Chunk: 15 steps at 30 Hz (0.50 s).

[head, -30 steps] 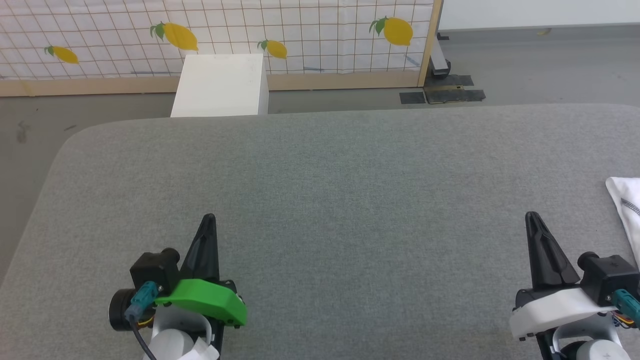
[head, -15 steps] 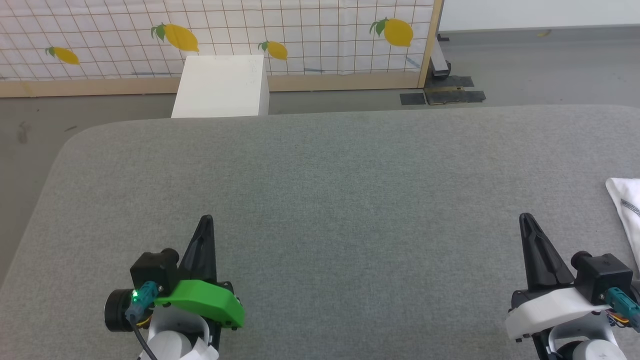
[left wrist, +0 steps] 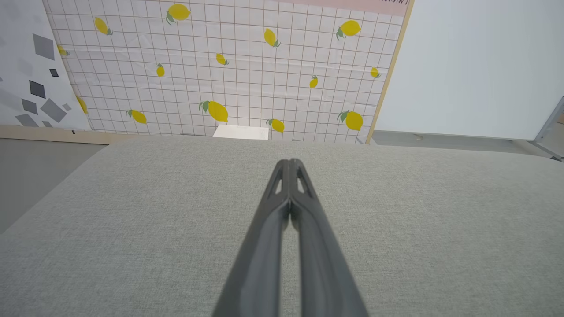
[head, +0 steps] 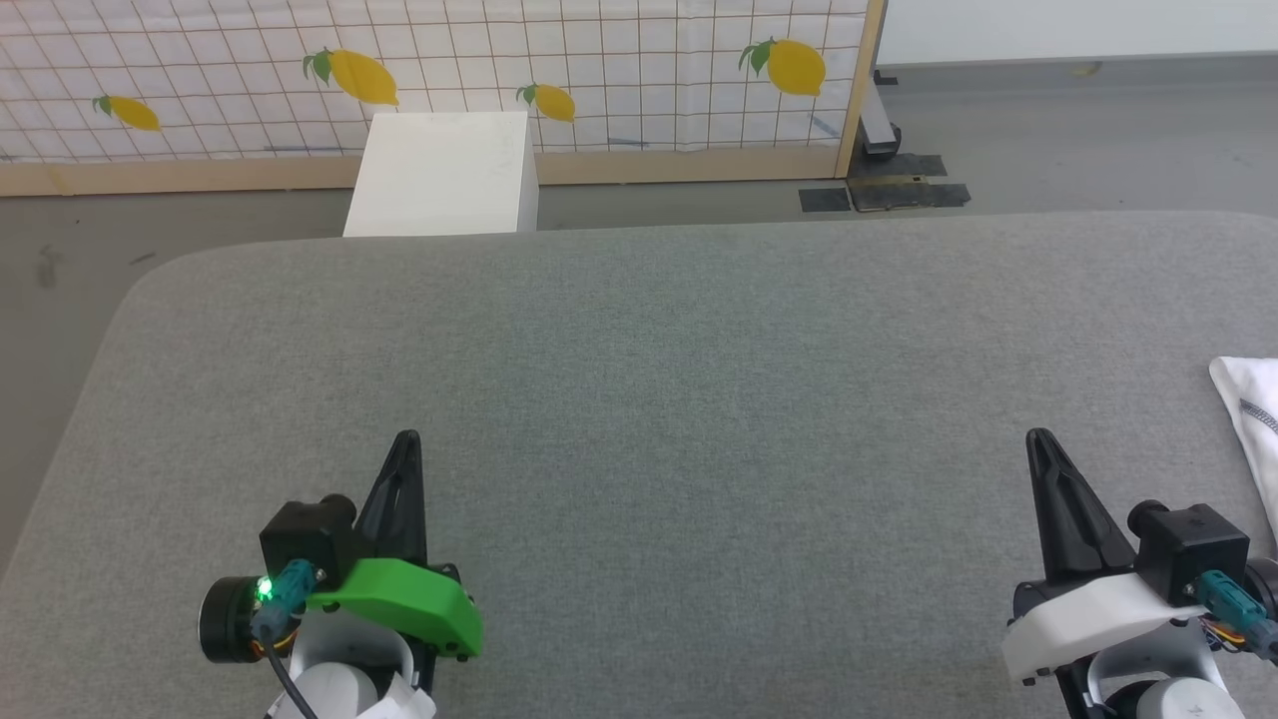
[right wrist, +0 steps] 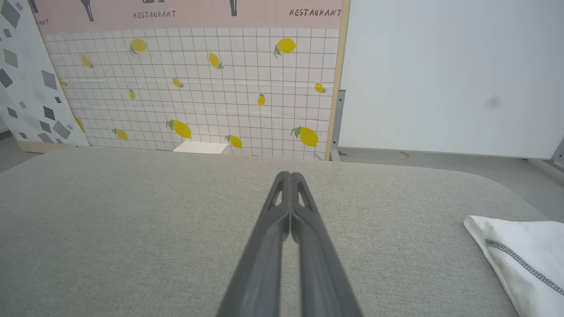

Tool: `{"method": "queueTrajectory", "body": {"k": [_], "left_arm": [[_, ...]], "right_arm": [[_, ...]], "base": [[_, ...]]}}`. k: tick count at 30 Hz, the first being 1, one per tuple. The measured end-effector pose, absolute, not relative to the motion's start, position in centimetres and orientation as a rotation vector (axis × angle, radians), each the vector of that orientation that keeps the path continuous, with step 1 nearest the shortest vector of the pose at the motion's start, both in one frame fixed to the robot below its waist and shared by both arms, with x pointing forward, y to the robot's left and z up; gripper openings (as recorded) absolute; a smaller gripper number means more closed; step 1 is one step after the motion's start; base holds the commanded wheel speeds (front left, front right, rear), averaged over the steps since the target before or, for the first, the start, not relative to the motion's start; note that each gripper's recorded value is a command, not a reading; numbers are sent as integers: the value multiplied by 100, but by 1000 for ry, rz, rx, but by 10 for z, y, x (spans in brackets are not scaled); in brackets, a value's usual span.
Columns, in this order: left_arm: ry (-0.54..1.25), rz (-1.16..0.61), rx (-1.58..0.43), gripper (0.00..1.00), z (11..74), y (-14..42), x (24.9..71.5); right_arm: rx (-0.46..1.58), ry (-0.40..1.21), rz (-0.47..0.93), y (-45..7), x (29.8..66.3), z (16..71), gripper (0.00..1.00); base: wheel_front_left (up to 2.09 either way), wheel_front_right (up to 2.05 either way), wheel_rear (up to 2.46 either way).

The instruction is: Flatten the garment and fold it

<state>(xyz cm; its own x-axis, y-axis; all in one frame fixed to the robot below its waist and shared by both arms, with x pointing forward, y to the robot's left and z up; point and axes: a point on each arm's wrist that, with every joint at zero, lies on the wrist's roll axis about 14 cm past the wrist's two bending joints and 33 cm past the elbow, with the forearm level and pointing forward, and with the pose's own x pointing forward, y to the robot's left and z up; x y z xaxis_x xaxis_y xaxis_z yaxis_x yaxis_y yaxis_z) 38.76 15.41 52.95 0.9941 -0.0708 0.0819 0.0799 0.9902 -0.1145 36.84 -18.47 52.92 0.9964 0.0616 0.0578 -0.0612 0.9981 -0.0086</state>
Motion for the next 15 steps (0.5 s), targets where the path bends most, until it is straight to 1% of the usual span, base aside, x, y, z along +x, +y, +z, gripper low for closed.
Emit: {"method": "queueTrajectory", "body": {"k": [15], "left_arm": [[-63,-61,-83,0,531,160,385]], "right_arm": [[-16,-36,81,-178,369,527,0]], "base": [[0,0,0]]}}
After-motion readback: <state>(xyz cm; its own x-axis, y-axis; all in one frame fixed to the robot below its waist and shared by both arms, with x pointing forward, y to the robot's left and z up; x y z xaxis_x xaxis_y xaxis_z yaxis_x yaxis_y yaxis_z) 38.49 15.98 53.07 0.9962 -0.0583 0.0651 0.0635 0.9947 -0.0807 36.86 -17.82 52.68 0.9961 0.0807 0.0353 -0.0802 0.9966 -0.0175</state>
